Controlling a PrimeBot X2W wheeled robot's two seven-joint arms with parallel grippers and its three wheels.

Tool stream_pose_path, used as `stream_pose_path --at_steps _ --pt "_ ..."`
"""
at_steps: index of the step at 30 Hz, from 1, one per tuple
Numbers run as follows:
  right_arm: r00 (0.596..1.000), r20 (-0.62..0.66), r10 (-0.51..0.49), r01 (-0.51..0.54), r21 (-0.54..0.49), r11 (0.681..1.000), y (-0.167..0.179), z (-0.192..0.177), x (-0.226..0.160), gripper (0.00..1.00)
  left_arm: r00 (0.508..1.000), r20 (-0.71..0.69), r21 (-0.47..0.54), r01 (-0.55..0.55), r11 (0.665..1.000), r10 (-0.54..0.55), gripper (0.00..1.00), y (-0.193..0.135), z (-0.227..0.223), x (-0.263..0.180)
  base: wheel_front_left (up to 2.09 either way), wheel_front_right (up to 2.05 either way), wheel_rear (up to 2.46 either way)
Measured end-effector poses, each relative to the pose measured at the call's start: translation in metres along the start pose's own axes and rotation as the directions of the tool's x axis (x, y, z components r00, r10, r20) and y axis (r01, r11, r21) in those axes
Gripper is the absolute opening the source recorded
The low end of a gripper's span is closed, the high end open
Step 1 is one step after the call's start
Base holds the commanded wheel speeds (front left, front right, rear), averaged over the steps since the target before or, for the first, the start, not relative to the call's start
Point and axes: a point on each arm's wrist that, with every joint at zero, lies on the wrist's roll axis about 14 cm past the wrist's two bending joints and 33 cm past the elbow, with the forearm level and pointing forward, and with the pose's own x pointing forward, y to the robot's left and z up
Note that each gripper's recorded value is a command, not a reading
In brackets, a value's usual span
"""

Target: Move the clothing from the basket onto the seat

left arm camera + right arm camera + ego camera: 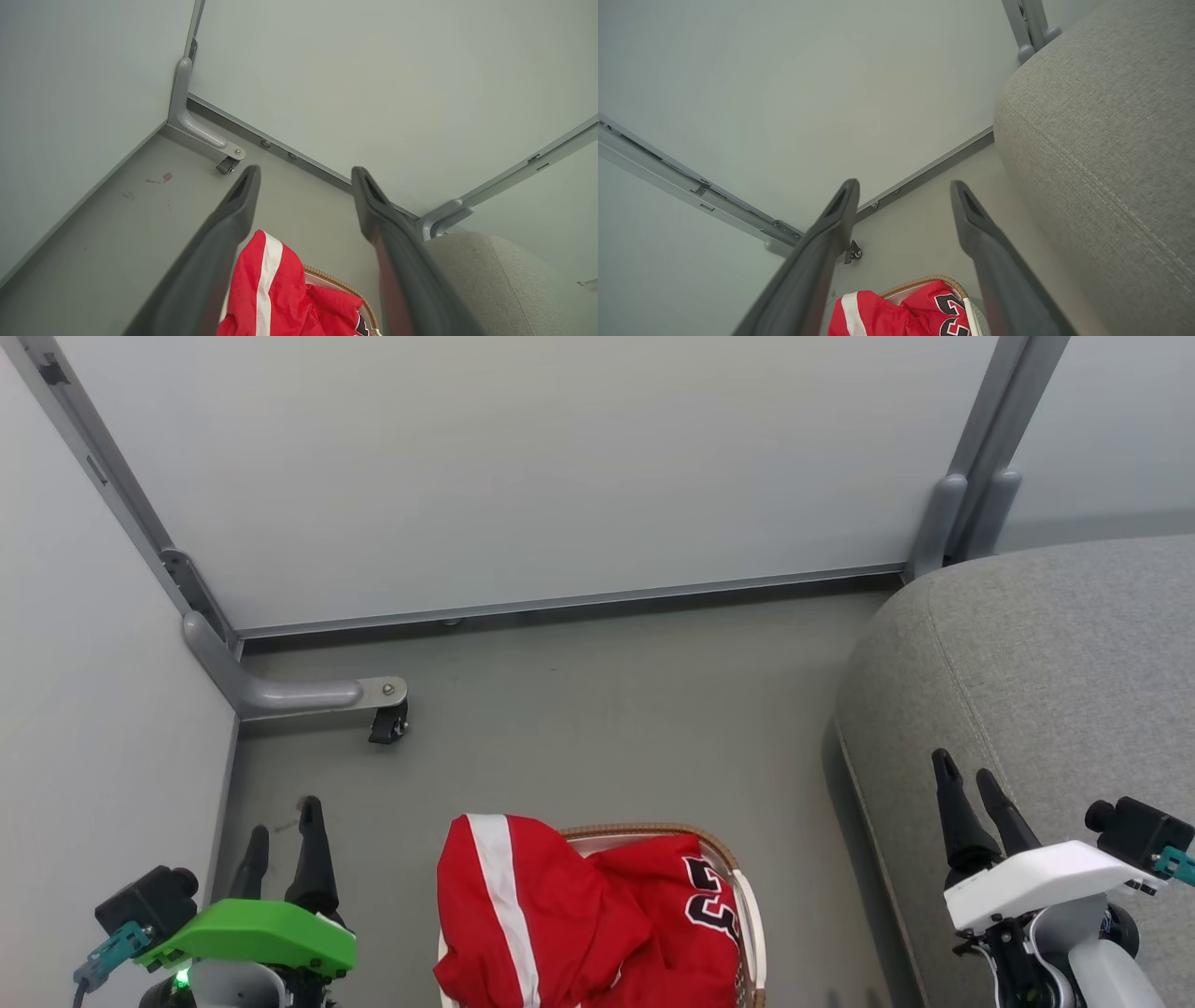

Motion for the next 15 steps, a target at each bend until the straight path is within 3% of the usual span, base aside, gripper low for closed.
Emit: stream_pose_path --at_steps 15 --pt "0.999 0.009 0.035 -0.032 -0.181 0.983 0.0067 0.0008 0.0012 1.00 0.999 0.018 0.216 0.033 0.976 -0.038 1.00 -0.0098 0.0026 -0.0003 0.00 0.00 0.00"
